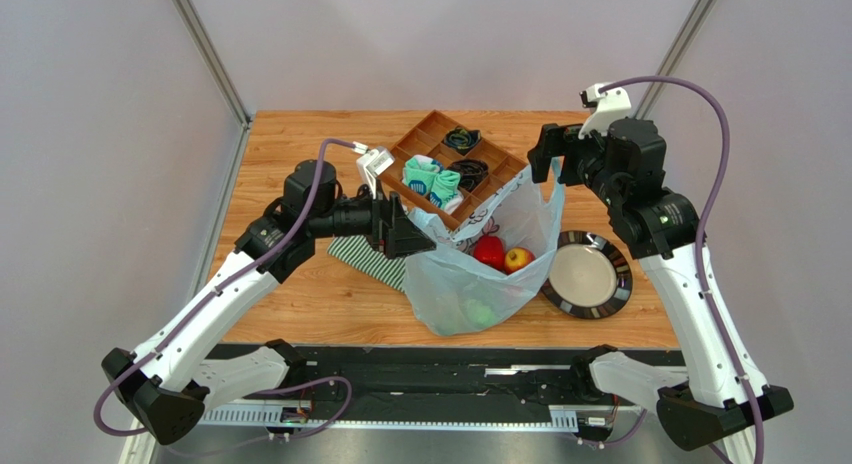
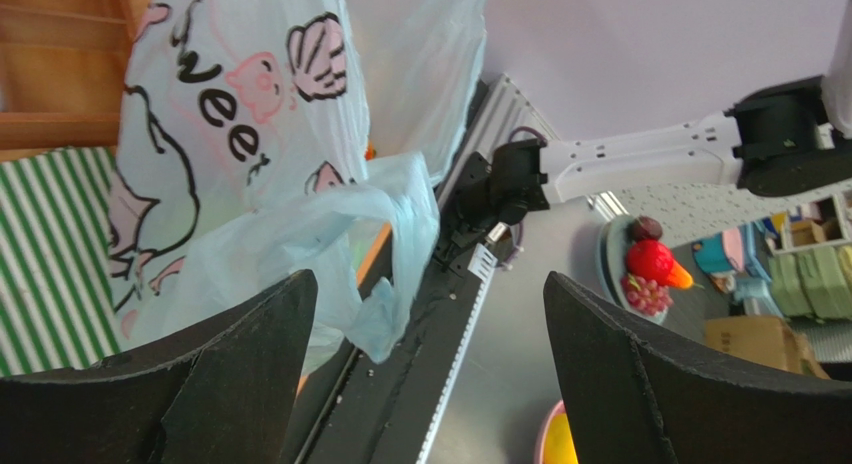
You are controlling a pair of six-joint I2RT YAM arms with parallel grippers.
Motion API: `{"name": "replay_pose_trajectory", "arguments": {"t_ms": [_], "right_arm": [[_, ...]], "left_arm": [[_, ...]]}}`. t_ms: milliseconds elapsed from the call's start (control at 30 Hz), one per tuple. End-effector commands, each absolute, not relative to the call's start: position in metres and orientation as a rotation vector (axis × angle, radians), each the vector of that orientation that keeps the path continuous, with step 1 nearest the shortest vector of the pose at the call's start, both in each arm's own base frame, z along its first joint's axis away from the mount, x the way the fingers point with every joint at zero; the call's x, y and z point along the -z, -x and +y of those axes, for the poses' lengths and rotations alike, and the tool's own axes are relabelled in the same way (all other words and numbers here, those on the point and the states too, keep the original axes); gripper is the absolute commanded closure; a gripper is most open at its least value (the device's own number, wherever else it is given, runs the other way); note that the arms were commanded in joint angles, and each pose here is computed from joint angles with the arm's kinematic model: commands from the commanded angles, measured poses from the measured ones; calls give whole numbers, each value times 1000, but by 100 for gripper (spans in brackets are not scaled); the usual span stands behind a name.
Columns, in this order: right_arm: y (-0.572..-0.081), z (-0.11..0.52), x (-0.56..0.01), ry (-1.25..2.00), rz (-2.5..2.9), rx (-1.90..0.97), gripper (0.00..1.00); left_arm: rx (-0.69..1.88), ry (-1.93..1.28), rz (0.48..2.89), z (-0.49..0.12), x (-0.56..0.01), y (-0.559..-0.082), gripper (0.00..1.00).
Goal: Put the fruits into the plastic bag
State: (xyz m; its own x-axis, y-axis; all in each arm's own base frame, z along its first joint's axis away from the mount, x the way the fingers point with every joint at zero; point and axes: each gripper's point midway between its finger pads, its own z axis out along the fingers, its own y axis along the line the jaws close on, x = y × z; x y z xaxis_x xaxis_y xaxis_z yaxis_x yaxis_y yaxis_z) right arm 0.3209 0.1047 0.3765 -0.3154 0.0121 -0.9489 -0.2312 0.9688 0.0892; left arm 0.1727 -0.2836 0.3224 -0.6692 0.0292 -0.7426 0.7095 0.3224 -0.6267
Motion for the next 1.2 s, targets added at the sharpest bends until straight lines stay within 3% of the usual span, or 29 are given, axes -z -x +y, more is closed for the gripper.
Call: {"name": "replay_pose_trajectory", "arguments": {"t_ms": [0,533,733,933,1167], "right_arm": [[-304,102,-396,168,1811,-271,0],[-291,61,-423,-67,1790,-386,0],[-271,32,-421,-185,1714,-271,0],[-239,-18,-383,-403,1619,-61,0],[-221,-44,-337,-527,1566,40,0]], "left_arm": [[1204,-641,1869,-266,-348,-183,7],[935,-312,1809,-173,-368,-257,4],[753,-274,1768,-139,-370,-252,3],[472,-205,1728,-95,-357,-238,2],[329,-142,1742,-69,-342,-231,2]]}}
